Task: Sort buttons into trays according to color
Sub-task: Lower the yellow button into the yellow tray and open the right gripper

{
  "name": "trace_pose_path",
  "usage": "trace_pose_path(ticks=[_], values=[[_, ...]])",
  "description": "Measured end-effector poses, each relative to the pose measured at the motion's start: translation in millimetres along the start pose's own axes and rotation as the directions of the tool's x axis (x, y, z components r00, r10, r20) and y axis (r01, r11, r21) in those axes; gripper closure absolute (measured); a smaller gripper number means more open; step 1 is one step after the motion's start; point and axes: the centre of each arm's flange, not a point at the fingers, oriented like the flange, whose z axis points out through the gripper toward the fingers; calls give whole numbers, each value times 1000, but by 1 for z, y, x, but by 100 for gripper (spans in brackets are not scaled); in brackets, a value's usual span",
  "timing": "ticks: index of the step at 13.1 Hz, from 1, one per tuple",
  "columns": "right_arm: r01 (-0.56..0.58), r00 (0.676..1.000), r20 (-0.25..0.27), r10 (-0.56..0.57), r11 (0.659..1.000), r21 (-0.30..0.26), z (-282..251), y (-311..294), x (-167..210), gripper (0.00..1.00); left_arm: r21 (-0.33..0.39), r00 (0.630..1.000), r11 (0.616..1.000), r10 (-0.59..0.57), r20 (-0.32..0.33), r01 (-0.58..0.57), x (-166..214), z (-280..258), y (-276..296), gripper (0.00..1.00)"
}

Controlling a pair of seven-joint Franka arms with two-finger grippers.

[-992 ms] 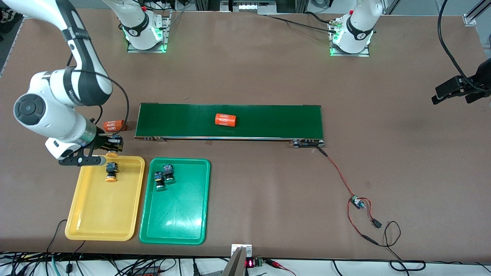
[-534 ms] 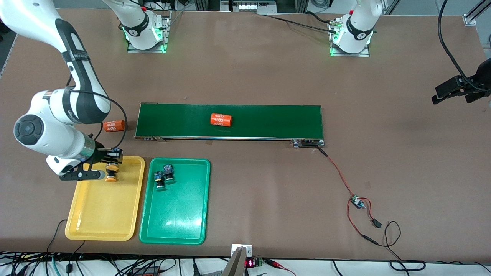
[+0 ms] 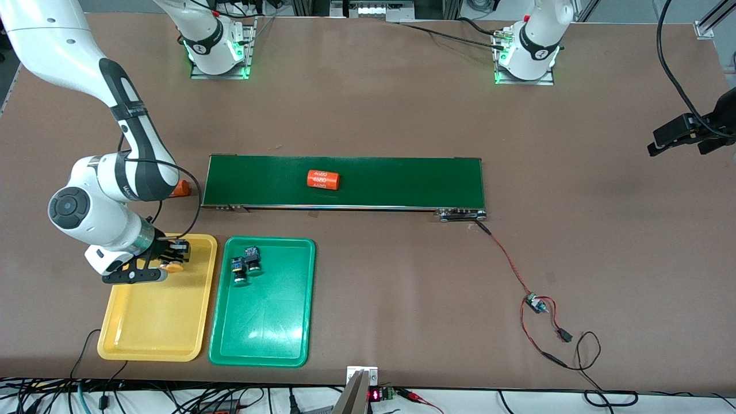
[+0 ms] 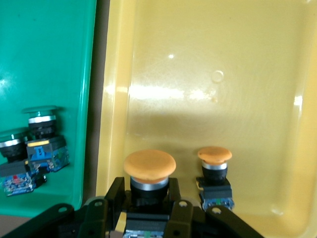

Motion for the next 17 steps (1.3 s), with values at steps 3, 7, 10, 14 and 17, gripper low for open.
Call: trace_pose_path(ticks=[3, 7, 10, 14, 17], values=[[13, 1000, -10, -13, 1000, -9, 8, 0, 1, 60, 0, 1000, 1000, 0, 0, 0, 0, 0, 0, 0], [26, 999, -45, -27, 999, -41, 11, 11, 4, 60, 0, 1000, 1000, -1, 0, 1, 0, 0, 0, 0], [29, 998, -53, -32, 999, -45, 25, 14, 4, 60, 0, 1000, 1000, -1, 0, 1, 0, 0, 0, 0], [31, 997, -64, -33, 999, -37, 40, 12, 3, 60, 0, 1000, 1000, -2, 0, 2, 0, 0, -1, 0], [30, 997, -66, -32, 999, -36, 40, 12, 4, 56, 0, 1000, 1000, -5, 0, 5, 0, 0, -3, 0]])
